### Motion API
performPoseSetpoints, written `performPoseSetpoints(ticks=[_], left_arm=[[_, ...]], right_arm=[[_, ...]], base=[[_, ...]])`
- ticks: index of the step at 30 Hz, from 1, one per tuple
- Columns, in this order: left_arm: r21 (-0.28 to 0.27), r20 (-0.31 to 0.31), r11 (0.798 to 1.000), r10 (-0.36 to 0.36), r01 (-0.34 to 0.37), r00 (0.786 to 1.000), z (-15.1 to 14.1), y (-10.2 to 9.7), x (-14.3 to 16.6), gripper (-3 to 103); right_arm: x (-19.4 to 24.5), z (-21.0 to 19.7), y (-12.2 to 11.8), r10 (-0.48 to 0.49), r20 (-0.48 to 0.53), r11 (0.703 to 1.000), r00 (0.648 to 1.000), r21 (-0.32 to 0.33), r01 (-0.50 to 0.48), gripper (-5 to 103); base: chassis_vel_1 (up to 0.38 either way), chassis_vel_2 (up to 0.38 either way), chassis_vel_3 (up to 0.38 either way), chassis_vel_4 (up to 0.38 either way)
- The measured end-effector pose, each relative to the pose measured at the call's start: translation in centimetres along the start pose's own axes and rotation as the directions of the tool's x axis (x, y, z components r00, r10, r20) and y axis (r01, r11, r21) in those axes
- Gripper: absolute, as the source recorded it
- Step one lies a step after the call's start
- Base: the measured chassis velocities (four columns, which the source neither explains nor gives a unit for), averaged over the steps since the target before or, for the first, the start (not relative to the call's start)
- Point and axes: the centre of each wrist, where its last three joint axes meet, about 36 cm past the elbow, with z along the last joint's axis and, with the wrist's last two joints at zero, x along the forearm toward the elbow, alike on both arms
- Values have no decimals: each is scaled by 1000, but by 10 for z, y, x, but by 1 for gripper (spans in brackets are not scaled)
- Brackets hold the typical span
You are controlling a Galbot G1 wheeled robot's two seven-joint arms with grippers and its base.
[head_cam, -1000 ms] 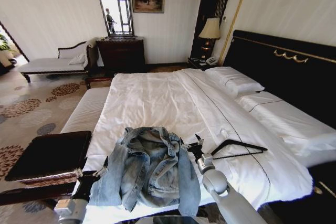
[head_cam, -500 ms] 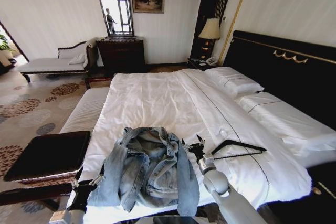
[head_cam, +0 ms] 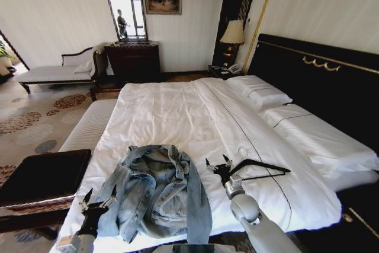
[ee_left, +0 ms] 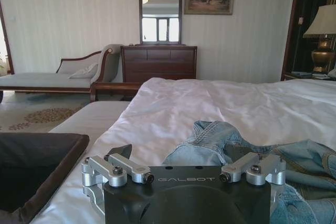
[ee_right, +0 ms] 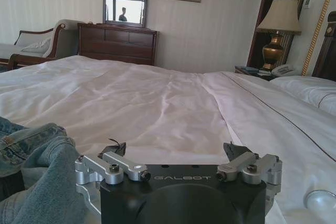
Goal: Pick up the clothes from the bed and hang them on the clothes hanger.
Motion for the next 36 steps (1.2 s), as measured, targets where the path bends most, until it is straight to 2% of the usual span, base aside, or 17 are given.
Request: performPoseSetpoints(ticks=[12, 18, 28, 29, 31, 33, 34, 35, 36], left_arm=[[21, -21, 1000, -4, 4, 1000, 7, -6, 4, 100], [42, -29, 999, -10, 11, 1000, 11, -8, 5, 100], [44, -37, 999, -10, 11, 999, 15, -9, 5, 100], [44, -37, 999, -10, 12, 999, 15, -9, 5, 100], [45, -38, 999, -11, 13, 999, 17, -8, 5, 100], [45, -40, 999, -11, 13, 999, 17, -8, 5, 100], [46, -42, 999, -12, 14, 999, 18, -8, 6, 100], [48, -45, 999, -12, 14, 999, 20, -9, 7, 100], [50, -46, 999, -12, 14, 999, 21, -9, 7, 100]], right_arm=[[-3, -3, -5, 9, -9, 1000, 1000, -9, -9, 100], [-4, -3, -13, 16, -14, 1000, 1000, 8, -16, 100], [-2, -5, -23, 16, -22, 1000, 1000, 25, -15, 100], [-1, -7, -26, 8, -38, 1000, 999, 5, -8, 100], [0, -20, -34, -18, -127, 997, 992, -82, 8, 100], [-1, -24, -37, -25, -154, 996, 988, -94, 10, 100], [-4, -31, -46, -30, -177, 997, 984, -74, 17, 100], [-8, -39, -58, -36, -182, 999, 983, -20, 33, 100], [-11, -43, -63, -42, -183, 999, 982, 7, 44, 100]], base=[[-40, -51, 51, 47], [-191, -191, 194, 206], [-201, -208, 204, 204], [-55, -62, 88, 51], [-28, -16, 12, 25], [0, 0, 0, 0], [0, 0, 0, 0], [0, 0, 0, 0], [0, 0, 0, 0]])
